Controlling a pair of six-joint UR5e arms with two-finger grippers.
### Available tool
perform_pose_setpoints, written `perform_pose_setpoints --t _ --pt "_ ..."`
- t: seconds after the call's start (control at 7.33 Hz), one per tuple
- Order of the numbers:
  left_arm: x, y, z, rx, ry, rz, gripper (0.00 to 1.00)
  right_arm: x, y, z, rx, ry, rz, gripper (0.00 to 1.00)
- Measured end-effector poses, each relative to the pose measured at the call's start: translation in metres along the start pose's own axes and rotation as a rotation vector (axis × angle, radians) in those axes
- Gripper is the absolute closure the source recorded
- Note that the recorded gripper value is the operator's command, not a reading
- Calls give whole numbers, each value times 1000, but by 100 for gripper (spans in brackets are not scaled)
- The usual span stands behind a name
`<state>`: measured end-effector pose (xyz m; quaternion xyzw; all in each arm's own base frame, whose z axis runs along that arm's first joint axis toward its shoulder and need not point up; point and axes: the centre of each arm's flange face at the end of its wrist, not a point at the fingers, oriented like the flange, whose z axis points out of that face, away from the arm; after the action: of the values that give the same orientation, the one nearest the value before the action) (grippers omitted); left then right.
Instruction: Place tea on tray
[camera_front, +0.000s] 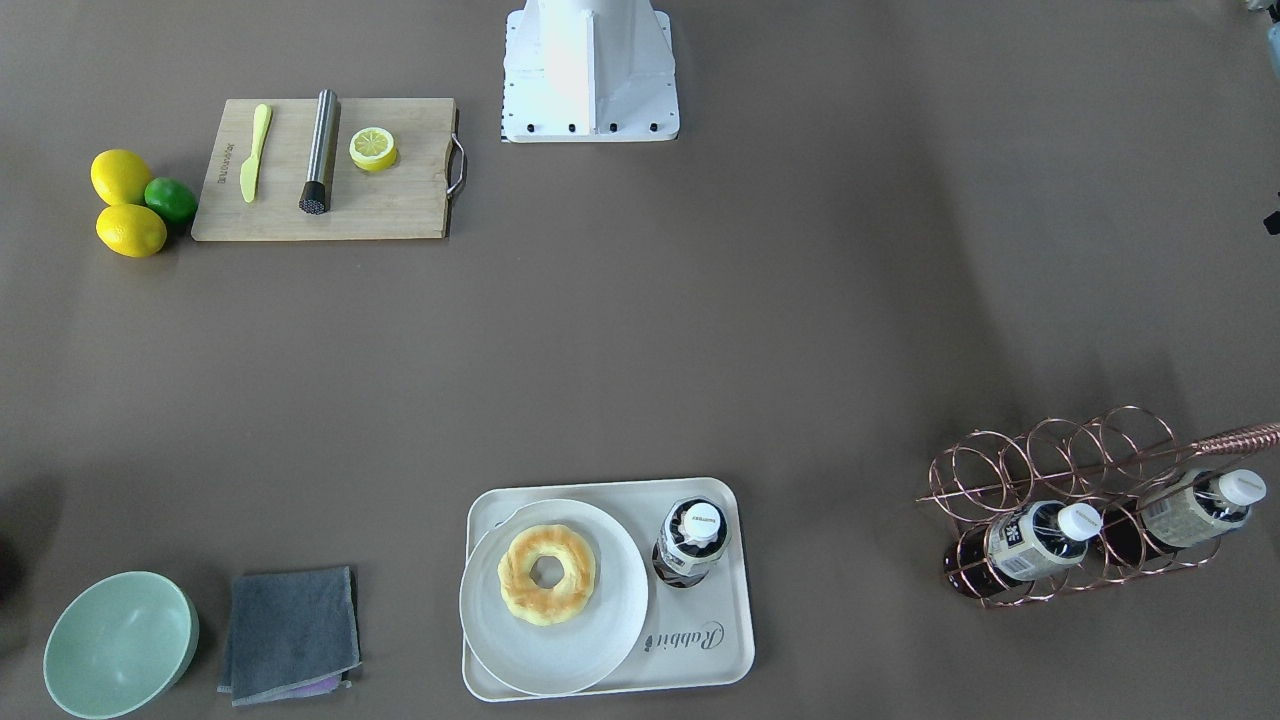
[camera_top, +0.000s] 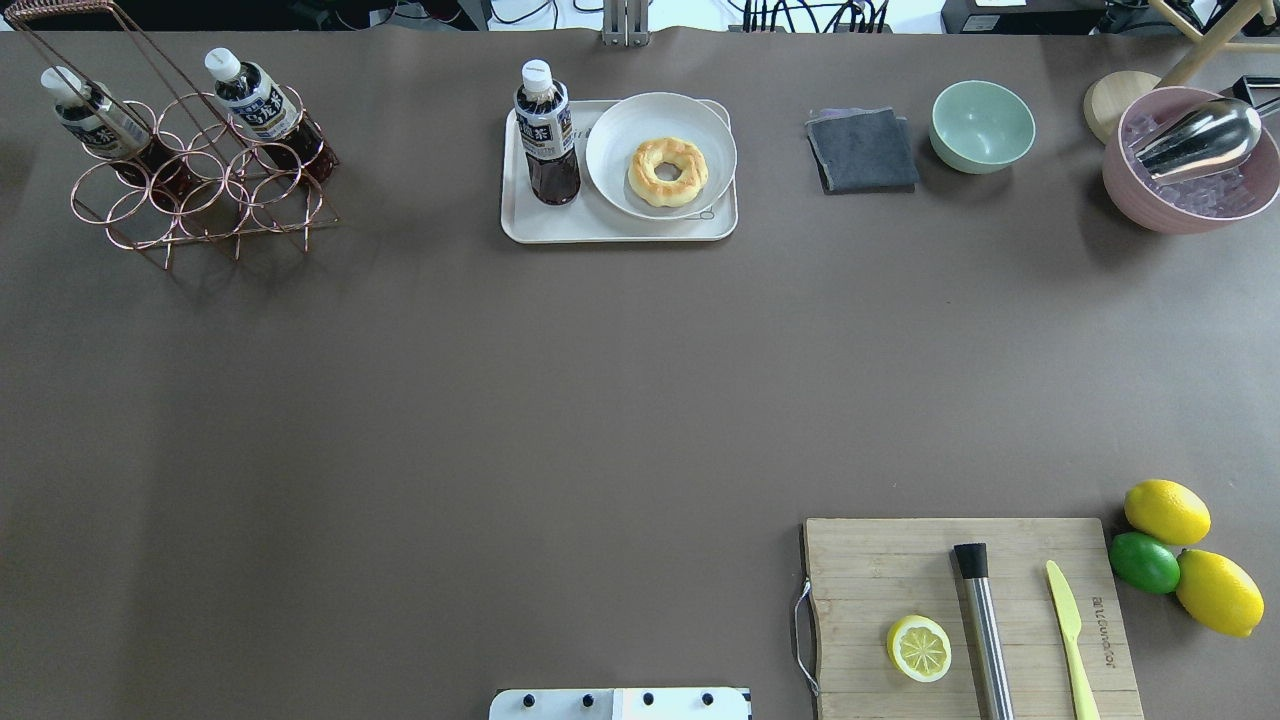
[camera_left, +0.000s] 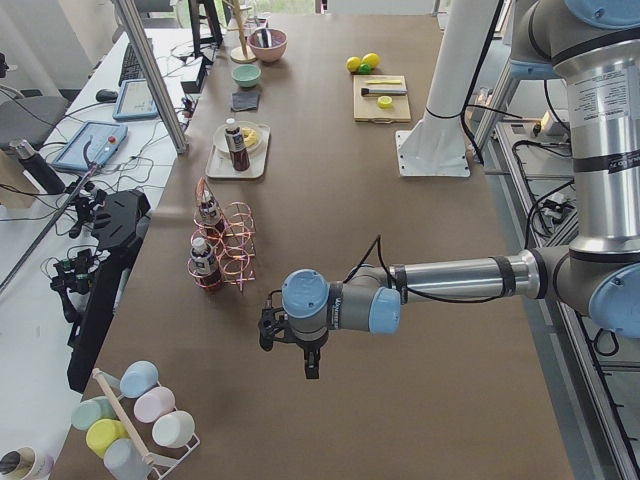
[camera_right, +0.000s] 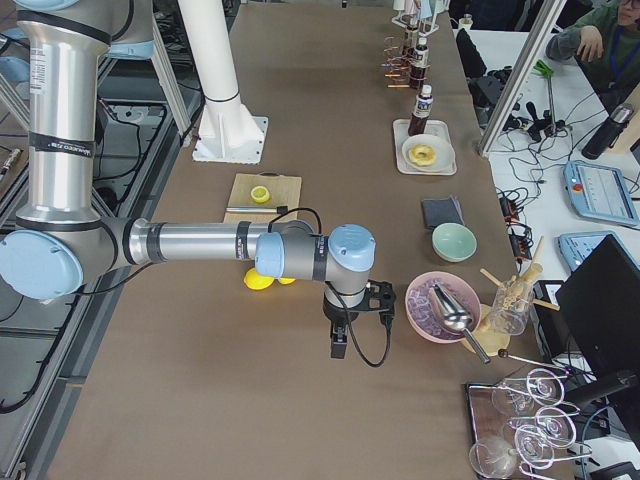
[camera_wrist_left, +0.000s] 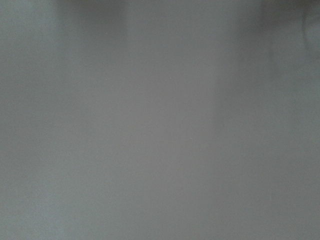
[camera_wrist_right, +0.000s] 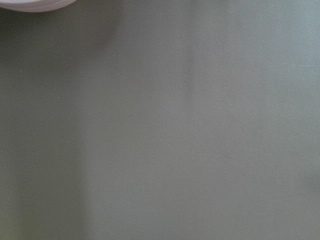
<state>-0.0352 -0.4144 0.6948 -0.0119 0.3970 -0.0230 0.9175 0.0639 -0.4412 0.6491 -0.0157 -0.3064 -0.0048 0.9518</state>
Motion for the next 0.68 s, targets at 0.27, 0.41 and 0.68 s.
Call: perform_pose_setpoints --t 0.27,0.41,0.68 --pt "-9 1 5 -7 -29 -13 1 3 4 5 -10 -1 4 0" --pt "-10 0 4 -4 -45 -12 1 4 5 6 -12 -2 6 0" --pt "-9 -4 3 1 -56 -9 1 3 6 7 -14 -14 7 0"
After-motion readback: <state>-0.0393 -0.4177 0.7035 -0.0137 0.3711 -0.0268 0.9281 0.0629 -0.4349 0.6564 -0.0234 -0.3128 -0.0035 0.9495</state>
